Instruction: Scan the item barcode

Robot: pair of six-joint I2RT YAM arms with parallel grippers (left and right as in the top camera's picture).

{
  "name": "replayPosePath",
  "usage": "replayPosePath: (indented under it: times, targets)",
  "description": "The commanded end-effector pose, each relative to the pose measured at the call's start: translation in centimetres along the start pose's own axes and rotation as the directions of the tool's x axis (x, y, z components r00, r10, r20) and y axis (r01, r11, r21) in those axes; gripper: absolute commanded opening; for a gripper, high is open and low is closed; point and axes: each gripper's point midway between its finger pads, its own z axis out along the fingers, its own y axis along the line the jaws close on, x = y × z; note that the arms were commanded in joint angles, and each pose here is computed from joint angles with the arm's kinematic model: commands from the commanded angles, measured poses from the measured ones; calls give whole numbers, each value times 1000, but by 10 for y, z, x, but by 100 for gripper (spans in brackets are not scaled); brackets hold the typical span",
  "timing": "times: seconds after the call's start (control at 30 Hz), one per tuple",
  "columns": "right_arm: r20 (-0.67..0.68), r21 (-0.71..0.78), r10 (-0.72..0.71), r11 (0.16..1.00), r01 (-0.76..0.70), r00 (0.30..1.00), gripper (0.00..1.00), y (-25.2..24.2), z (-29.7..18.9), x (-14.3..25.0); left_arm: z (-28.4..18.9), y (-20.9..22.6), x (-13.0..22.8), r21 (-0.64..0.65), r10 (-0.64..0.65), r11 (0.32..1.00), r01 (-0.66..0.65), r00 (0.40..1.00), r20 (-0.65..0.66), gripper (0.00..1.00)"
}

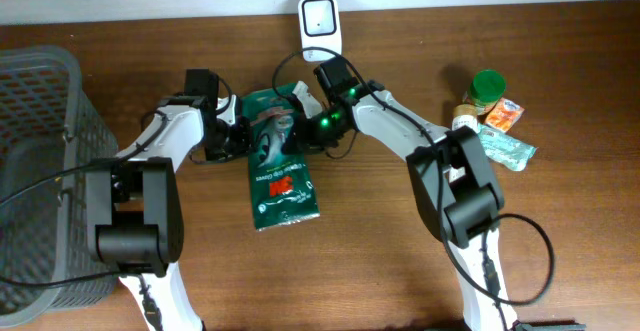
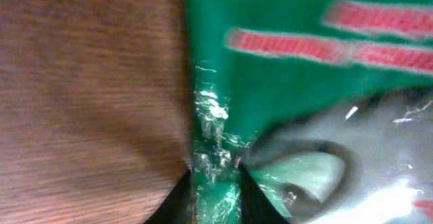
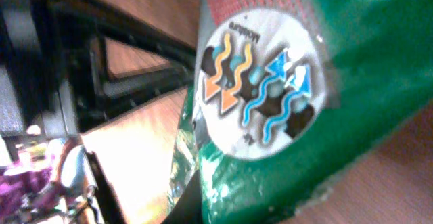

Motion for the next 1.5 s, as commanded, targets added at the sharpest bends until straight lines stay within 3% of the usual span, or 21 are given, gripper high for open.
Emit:
replayPosePath:
  times: [0.0, 0.03, 0.07, 0.23, 0.37, 0.4, 0.6, 0.7, 0.8, 0.87, 0.93, 1.0, 1.1, 1.2, 1.37, 1.47]
  targets:
    - [122, 186, -208, 965, 184, 970, 4, 31, -67, -24, -1, 28, -7, -63, -26, 998, 26, 1000, -8, 44]
    - [140, 251, -225, 950, 186, 964, 4, 32, -81, -26, -6, 30, -11, -62, -32, 998, 33, 999, 6, 57]
    - [160, 325, -243, 928, 181, 957, 4, 32, -97, -28, -10, 33, -15, -61, -39, 997, 40, 999, 18, 60]
    - [225, 694, -298, 718, 62, 928, 4, 19, -189, -23, -17, 49, -20, -63, -77, 995, 79, 996, 36, 61]
    - [124, 949, -229, 311, -49, 965, 4, -25, -257, 15, -17, 50, -21, -63, -78, 995, 81, 996, 41, 60]
    - [80, 966, -189, 257, -29, 979, 4, -33, -261, 26, -17, 50, -22, -62, -77, 995, 80, 996, 44, 60]
    - [-35, 974, -50, 223, 45, 998, 4, -67, -228, 45, -17, 49, -27, -58, -70, 996, 73, 996, 63, 59]
    - [-109, 969, -29, 220, 113, 994, 4, -83, -188, 44, -17, 49, -27, -58, -69, 996, 73, 996, 64, 58]
    - [-170, 939, -50, 293, 177, 984, 4, -82, -135, 44, -17, 49, -27, -58, -68, 996, 72, 995, 66, 58]
    - [-193, 893, -96, 395, 215, 977, 13, -66, -107, 43, -17, 49, -28, -58, -68, 996, 72, 995, 68, 58]
    - [-242, 752, -200, 580, 314, 949, 25, -28, -69, 39, -18, 49, -28, -57, -67, 996, 71, 995, 70, 58]
    - [-253, 608, -275, 700, 374, 928, 36, 5, -52, 36, -18, 48, -29, -55, -66, 996, 70, 995, 71, 57]
    - [-211, 562, -266, 754, 340, 941, 53, 20, -74, 24, -19, 46, -30, -44, -66, 997, 69, 995, 70, 54]
    - [-134, 552, -192, 801, 234, 972, 56, 14, -109, 11, -27, 31, -35, 19, -34, 999, 33, 996, 80, 48]
    - [-34, 477, -18, 878, 32, 999, 63, -32, -158, 8, -47, -35, -37, 253, 114, 957, -143, 985, 126, 51]
    - [-7, 474, 57, 879, -47, 998, 63, -60, -172, 15, -40, -68, -36, 274, 196, 933, -235, 967, 159, 50]
